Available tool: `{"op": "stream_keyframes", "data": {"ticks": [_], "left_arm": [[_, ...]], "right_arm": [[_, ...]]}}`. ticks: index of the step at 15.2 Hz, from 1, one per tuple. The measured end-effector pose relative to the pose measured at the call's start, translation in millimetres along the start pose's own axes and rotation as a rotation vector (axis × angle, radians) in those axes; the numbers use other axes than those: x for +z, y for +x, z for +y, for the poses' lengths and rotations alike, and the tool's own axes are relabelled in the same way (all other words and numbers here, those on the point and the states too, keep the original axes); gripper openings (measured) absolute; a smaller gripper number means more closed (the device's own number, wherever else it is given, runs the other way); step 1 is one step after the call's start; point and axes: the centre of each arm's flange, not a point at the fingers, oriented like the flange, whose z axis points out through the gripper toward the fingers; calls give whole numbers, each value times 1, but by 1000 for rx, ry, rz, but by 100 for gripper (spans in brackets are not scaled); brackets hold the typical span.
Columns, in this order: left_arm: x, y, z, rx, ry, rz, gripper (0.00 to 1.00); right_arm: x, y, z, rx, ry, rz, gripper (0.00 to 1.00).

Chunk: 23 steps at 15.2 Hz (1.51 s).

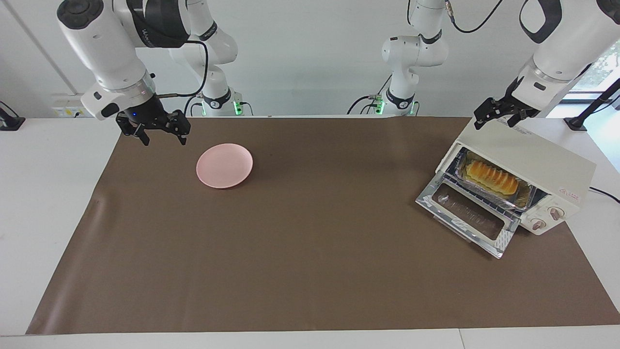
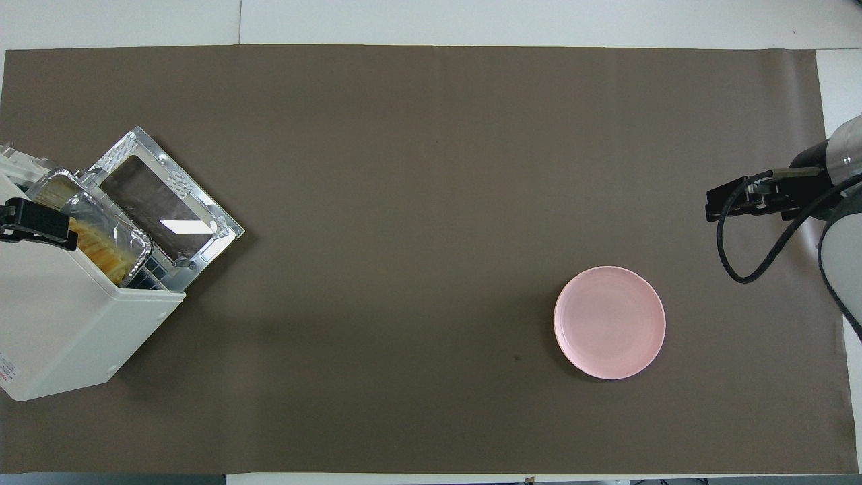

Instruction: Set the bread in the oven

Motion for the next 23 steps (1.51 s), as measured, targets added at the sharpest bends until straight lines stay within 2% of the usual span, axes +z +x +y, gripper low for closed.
{"op": "stream_keyframes", "data": {"ticks": [12,17,23], "left_arm": [[0,6,21,41,-13,27,100],[11,13,30,55,-10,8,100],[9,15,37,66,-9,27,100]], "right_arm": [[0,0,0,0,0,0,100],[0,0,0,0,0,0,100],[0,0,0,0,0,0,100]]}}
